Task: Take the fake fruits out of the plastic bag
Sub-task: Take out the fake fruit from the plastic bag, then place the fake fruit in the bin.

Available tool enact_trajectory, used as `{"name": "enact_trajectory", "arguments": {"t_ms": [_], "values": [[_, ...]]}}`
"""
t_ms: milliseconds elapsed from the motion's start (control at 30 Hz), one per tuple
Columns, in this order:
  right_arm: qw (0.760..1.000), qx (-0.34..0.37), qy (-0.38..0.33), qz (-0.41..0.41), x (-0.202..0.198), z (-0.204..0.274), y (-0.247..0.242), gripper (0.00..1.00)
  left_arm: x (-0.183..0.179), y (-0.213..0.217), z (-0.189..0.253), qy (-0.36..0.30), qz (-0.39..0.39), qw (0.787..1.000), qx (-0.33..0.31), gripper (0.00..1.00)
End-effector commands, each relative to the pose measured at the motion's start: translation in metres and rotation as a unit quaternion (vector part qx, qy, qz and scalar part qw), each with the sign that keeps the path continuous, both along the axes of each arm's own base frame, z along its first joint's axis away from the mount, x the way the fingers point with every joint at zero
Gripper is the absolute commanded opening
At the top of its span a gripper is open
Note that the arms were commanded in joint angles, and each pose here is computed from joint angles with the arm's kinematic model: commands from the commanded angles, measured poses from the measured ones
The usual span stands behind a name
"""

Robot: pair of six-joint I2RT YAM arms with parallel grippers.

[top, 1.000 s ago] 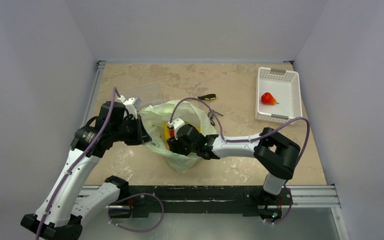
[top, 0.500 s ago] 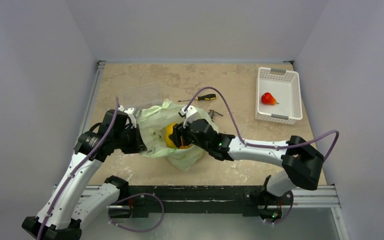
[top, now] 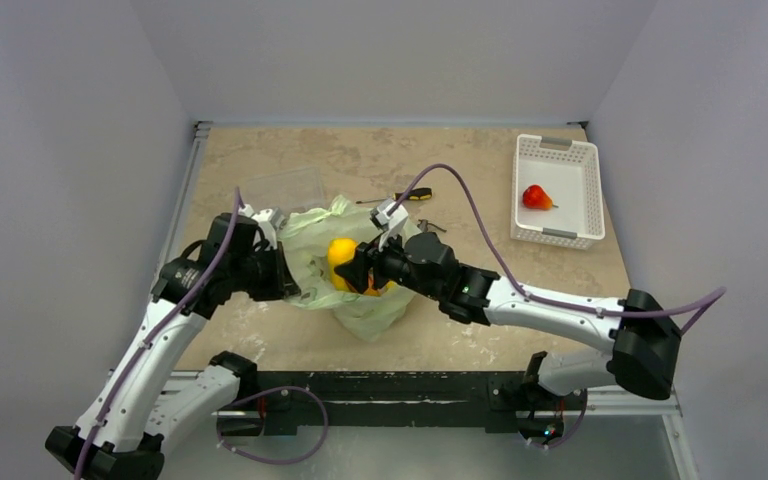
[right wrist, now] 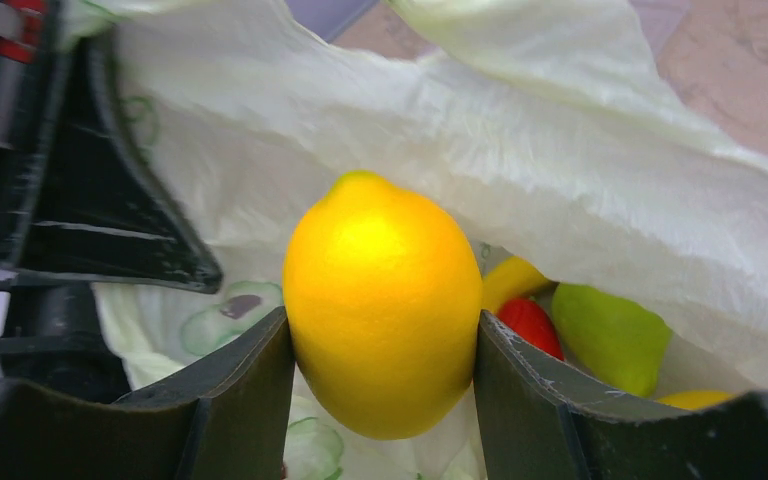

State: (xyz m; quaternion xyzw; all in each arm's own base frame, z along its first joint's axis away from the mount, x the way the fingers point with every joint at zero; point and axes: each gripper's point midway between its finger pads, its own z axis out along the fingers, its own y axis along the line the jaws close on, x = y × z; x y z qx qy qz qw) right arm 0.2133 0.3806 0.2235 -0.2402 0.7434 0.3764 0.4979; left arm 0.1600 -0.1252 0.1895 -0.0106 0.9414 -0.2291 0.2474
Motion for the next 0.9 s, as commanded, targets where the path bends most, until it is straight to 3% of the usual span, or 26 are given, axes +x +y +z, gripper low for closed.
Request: {"name": "enact_trajectory", "arguments": {"t_ms": [0,300,433,600,867], "values": [[0.999,0.039,-0.034,0.004,0.0,0.044,-0.005,0.0,0.026,-0.013,0.031,-0.058,-0.022,0.998,-0.019,0.0],[0.989,0.051,-0.039,-0.136,0.049,0.093,-0.066,0.0,0.065,-0.017,0.045,-0.091,-0.051,0.994,0.021,0.0],[0.967,0.04,-0.056,-0.244,0.073,0.11,-0.125,0.0,0.081,-0.022,0.054,-0.114,-0.049,0.992,0.017,0.0],[0.927,0.016,-0.062,-0.369,0.095,0.111,-0.202,0.0,0.101,-0.025,0.057,-0.106,-0.053,0.992,0.037,0.0],[0.821,-0.046,0.015,-0.568,0.152,0.045,-0.346,0.0,0.11,-0.031,0.022,-0.086,-0.06,0.994,0.039,0.0]]}}
